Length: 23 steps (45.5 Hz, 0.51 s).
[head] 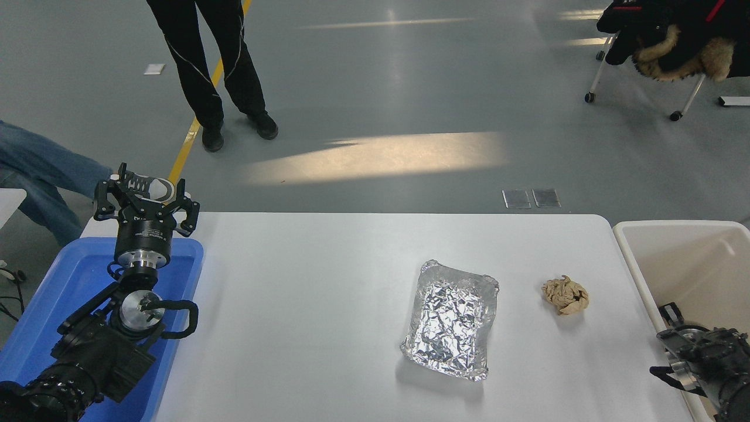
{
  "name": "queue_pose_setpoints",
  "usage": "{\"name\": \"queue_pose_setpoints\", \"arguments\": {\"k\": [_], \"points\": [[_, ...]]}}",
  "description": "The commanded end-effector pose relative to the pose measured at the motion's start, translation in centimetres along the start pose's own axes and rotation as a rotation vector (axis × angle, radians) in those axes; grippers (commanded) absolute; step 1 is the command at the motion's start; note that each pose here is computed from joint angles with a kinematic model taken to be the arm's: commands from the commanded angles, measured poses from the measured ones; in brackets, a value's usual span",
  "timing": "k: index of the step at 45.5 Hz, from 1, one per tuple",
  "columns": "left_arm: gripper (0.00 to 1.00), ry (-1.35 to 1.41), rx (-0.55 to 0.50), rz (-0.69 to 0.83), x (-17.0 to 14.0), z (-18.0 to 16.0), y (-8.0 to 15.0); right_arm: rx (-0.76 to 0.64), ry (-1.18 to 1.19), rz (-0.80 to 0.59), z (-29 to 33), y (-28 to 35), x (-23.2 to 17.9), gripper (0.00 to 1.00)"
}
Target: Pick up foil plate and place in dustbin
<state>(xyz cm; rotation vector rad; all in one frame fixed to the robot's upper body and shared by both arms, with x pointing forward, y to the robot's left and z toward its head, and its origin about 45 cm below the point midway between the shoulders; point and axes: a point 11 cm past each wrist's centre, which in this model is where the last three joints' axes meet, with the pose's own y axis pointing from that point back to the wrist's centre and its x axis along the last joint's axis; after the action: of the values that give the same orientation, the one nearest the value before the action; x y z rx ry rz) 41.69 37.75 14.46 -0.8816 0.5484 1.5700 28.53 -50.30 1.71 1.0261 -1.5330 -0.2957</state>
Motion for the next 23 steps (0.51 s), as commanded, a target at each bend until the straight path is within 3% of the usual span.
{"name": "queue_pose_setpoints", "arguments": {"k": [1, 23], "points": [[0.99, 0.0, 0.006, -0.005, -0.2, -0.2, -0.1, 0.006, -0.001, -0.003, -0.2, 0.0, -0.1, 0.0], [0.99, -0.005, 0.004, -0.004, -0.1, 0.0, -0.1, 0.032, 0.034, -0.002, -1.3, 0.1, 0.0, 0.0]]}}
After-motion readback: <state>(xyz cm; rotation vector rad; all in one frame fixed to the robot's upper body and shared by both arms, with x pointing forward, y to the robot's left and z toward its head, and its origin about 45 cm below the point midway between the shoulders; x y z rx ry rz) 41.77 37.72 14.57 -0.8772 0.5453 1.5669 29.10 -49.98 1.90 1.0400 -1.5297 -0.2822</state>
